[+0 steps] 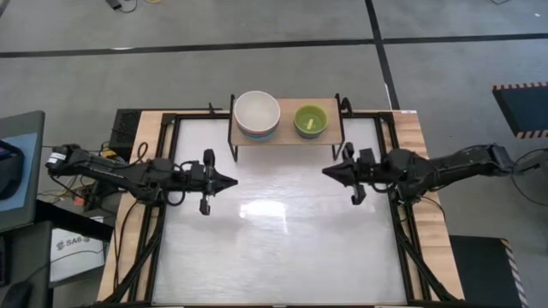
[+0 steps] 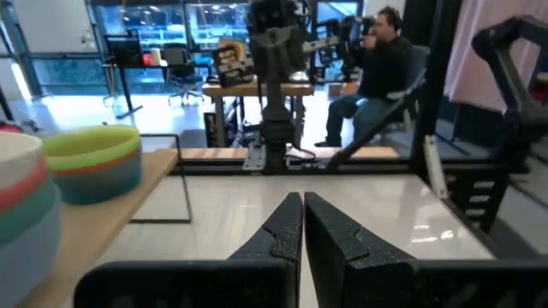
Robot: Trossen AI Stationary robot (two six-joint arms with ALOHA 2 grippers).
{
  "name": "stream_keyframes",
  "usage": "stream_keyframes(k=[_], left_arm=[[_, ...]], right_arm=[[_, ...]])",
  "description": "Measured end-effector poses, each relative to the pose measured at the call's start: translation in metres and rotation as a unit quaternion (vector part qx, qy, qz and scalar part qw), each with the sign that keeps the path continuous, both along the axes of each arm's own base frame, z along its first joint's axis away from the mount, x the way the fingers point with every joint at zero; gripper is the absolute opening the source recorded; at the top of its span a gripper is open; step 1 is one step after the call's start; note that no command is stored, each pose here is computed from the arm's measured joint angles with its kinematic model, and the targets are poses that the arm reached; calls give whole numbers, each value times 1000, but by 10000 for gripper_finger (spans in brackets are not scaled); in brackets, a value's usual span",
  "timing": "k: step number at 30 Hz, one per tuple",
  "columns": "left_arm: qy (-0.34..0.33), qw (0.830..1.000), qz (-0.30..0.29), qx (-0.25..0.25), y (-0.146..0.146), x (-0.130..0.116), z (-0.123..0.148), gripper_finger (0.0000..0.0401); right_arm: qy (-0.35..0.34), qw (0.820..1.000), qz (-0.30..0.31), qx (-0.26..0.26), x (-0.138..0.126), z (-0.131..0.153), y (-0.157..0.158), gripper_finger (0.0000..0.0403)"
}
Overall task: Place and stack bowls onto a shelf
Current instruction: Return to Home Position
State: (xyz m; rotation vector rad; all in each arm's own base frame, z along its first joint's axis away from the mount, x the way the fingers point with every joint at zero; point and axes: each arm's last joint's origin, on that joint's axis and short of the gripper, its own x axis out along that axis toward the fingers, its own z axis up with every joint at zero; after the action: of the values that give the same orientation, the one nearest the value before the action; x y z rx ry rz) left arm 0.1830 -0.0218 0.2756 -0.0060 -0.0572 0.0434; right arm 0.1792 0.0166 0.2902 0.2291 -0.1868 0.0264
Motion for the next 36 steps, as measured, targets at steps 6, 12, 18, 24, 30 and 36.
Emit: stream_keyframes(k=[6, 12, 18, 24, 30, 36], left_arm=[[-16, 1000, 20, 6, 10, -7, 6, 0], [10, 999, 25, 34, 19, -26, 1, 0], [-26, 999, 23, 6, 24, -40, -32, 0], [-50, 998, 28, -9, 25, -52, -46, 0], [-49, 998, 30, -4, 25, -66, -46, 0], [-53, 998, 38, -4, 25, -84, -47, 0]], right_arm=[[53, 997, -5, -51, -31, -4, -3, 32], [82, 994, -7, -74, -57, -7, -6, 17], [33, 997, -8, -66, -72, -23, -8, 17], [-9, 1000, -4, -21, -79, -58, -9, 17], [-5, 1000, -3, -12, -88, -71, -10, 17], [6, 1000, -6, -21, -94, -75, -10, 17]])
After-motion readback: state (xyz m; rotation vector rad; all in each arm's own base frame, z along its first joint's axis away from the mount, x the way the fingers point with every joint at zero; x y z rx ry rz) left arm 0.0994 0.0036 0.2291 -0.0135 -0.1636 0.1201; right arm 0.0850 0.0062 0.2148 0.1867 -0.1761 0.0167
